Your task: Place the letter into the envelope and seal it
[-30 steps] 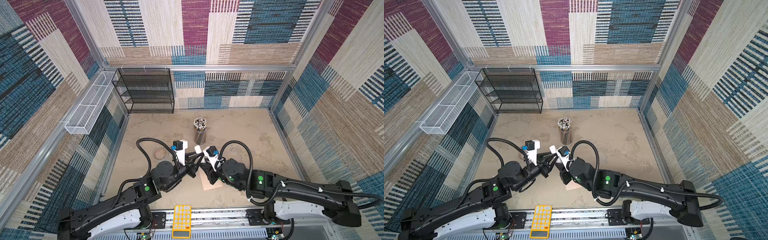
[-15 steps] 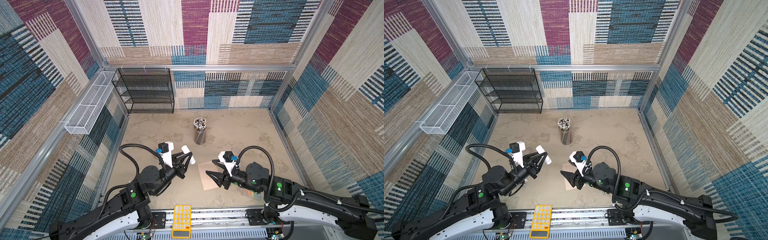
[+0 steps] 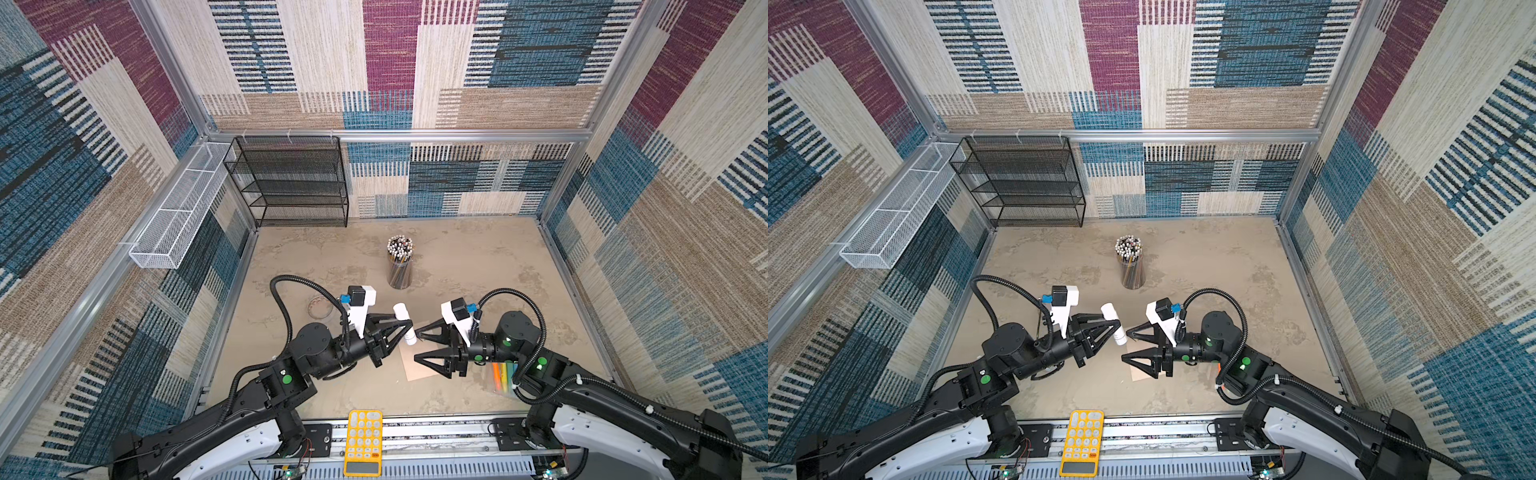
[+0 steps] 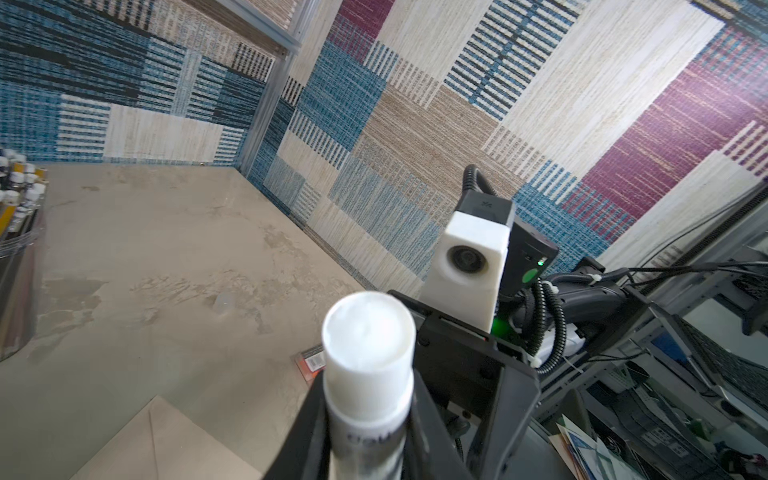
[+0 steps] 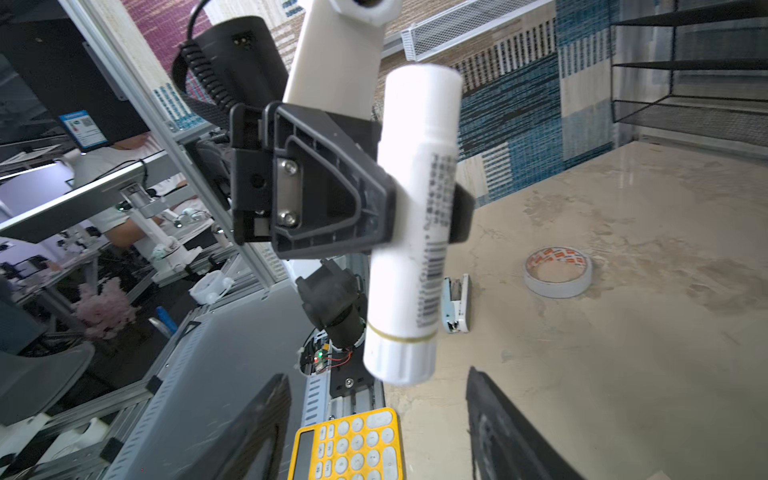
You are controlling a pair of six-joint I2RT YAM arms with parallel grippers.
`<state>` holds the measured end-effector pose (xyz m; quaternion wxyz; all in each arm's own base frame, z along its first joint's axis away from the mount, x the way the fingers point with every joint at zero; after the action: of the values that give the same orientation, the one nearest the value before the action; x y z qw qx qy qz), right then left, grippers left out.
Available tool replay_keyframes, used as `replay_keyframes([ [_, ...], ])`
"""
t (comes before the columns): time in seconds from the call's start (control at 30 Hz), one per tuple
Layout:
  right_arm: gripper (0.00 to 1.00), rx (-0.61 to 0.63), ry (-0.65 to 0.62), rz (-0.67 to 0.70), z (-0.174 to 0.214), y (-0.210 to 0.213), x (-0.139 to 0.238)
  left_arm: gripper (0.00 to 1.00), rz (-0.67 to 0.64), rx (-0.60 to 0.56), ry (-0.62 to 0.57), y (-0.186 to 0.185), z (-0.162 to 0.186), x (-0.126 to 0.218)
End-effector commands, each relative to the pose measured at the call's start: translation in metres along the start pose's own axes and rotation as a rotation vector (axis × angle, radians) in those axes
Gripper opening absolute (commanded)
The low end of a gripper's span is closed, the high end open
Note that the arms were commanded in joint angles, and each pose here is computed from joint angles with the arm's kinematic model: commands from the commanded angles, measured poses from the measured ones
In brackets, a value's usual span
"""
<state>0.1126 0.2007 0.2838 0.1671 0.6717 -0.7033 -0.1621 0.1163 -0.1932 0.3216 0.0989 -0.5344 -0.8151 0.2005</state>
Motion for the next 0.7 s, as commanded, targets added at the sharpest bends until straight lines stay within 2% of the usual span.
replay_keyframes([
  [0.0, 0.69, 0.030, -0.031, -0.122, -0.0078, 0.0103, 0.0006, 0.00, 0.107, 0.007, -0.045, -0.0096, -0.0088, -0.0027],
  [0.4, 0.51, 0.046, -0.033, -0.141, -0.0055, 0.0082, 0.0031, 0.00, 0.118, 0.017, -0.041, -0.0086, -0.0080, -0.0076],
  [0.67, 0.44, 0.037, -0.037, -0.145, -0.0066, 0.0065, 0.0022, 0.00, 0.114, 0.022, -0.028, -0.0073, -0.0057, -0.0099],
])
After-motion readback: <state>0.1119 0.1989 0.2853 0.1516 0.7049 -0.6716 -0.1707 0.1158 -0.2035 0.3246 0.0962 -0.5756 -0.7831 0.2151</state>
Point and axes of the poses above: each gripper's point midway between its finger pads, its own x axis back along the fingers, its own y axis along the line the jaws close on, z = x × y, the point moved 10 cm from there along x, back along the fingers, and after that the axes turned 6 degrees about -x, right-handed, at the moved point
